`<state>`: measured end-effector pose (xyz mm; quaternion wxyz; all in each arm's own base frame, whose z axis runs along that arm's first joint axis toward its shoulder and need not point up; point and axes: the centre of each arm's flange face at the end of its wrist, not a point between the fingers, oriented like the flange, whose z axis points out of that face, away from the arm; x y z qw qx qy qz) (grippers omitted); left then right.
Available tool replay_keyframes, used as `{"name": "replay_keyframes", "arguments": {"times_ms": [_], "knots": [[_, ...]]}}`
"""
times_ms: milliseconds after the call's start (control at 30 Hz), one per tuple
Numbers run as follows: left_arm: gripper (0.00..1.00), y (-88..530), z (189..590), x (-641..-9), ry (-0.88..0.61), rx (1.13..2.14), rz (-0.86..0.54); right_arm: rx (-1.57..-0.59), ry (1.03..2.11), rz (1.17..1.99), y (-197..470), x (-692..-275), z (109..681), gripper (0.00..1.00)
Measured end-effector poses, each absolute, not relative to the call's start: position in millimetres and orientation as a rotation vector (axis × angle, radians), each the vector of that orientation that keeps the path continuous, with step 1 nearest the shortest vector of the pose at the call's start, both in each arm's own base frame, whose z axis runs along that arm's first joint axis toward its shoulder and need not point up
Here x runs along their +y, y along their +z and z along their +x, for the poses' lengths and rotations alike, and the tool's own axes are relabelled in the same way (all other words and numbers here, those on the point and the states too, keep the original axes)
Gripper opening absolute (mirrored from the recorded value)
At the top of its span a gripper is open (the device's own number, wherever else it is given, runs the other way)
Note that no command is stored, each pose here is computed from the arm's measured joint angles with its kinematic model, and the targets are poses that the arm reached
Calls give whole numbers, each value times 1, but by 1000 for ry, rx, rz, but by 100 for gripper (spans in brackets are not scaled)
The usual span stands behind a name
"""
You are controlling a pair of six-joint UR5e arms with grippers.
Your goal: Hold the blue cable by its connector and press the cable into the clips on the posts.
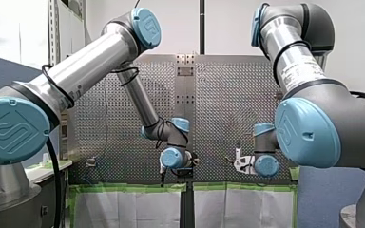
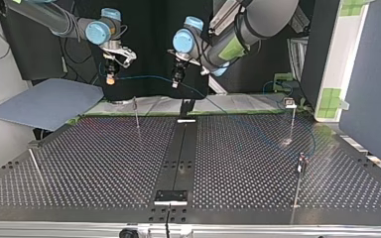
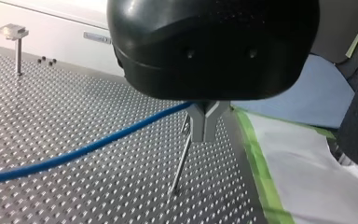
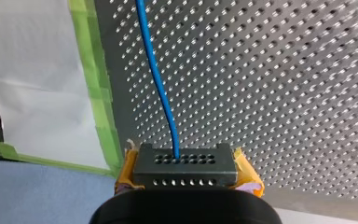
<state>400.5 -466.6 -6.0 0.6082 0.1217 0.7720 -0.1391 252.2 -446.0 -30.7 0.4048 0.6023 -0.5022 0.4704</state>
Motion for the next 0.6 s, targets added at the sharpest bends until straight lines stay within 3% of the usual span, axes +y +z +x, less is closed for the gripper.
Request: {"name": "replay_keyframes", "arguments": {"times_ms": [367, 600], "knots": [[0, -36, 410, -491, -320, 1784, 284, -1279, 1205, 1478, -37, -472, 231, 0], [0, -58, 414, -506, -324, 1778, 266, -1283, 1181, 1512, -59, -476, 224, 0]]}}
